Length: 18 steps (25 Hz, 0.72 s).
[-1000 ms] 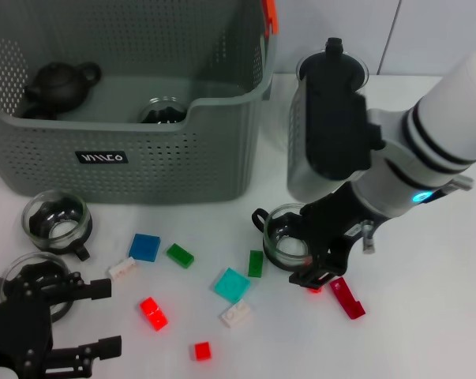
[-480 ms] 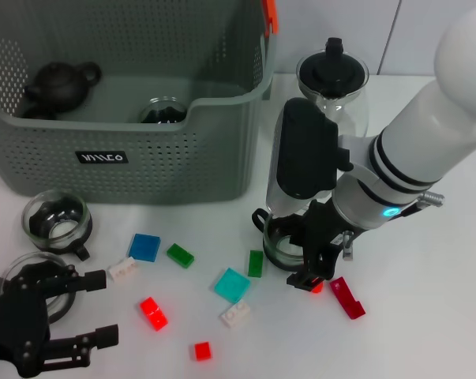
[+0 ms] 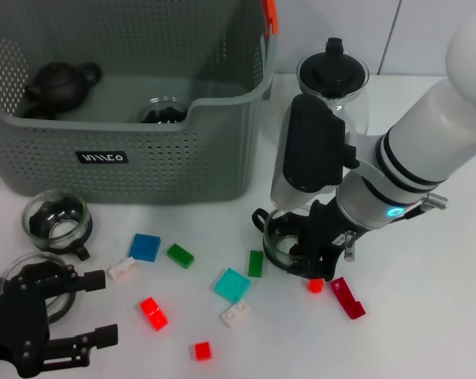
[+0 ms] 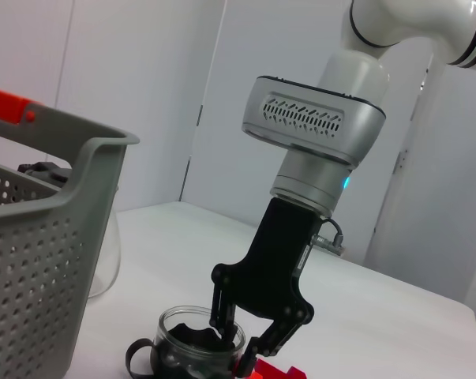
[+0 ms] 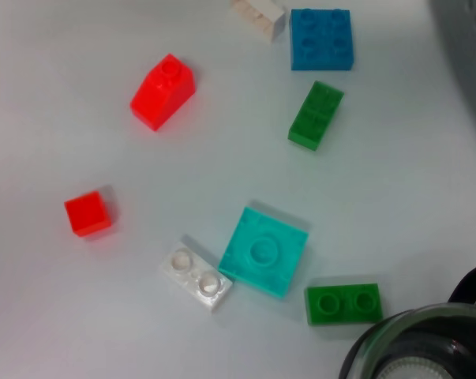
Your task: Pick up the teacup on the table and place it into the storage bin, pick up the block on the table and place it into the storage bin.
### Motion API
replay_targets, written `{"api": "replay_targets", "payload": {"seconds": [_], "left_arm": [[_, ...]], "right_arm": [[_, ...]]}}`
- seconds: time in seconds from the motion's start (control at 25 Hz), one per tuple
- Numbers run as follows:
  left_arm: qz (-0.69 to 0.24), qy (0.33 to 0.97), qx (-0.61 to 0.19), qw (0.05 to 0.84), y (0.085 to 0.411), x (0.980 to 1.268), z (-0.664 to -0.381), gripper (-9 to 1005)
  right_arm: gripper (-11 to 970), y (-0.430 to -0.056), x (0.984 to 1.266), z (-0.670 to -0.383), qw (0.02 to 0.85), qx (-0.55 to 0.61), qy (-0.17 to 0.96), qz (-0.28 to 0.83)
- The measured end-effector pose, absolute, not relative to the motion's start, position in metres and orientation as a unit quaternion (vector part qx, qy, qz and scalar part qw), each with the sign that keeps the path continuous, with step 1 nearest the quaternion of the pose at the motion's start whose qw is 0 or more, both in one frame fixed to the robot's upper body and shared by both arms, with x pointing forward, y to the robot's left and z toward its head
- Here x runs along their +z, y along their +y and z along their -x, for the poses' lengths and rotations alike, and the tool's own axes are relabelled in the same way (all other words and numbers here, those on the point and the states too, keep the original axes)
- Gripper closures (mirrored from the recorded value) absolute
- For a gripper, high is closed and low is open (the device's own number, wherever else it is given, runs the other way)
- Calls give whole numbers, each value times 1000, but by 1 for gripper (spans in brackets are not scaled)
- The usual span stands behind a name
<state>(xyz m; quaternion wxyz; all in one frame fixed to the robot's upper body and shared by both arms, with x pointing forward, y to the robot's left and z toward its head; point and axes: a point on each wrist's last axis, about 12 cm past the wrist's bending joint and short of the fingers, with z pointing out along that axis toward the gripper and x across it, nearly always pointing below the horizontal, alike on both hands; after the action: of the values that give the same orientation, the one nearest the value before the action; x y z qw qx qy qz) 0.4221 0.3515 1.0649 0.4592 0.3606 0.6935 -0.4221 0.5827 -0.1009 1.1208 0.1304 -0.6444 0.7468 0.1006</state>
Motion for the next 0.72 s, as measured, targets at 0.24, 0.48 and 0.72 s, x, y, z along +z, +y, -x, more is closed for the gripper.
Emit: {"api": "replay_targets", "payload": {"seconds": [0.24, 0.48, 0.72], "left_arm": [[-359, 694, -421, 460, 352, 1065, -421, 204], [-359, 694, -421, 461, 352, 1065, -421, 204], [-357, 694, -420, 463, 352, 1065, -422, 204]], "right_arm": [[741, -111, 1128, -587, 132, 123, 763, 621], [906, -143, 1176, -582, 196, 263, 725, 605], [907, -194, 1226, -571, 377, 447, 593, 554]]}}
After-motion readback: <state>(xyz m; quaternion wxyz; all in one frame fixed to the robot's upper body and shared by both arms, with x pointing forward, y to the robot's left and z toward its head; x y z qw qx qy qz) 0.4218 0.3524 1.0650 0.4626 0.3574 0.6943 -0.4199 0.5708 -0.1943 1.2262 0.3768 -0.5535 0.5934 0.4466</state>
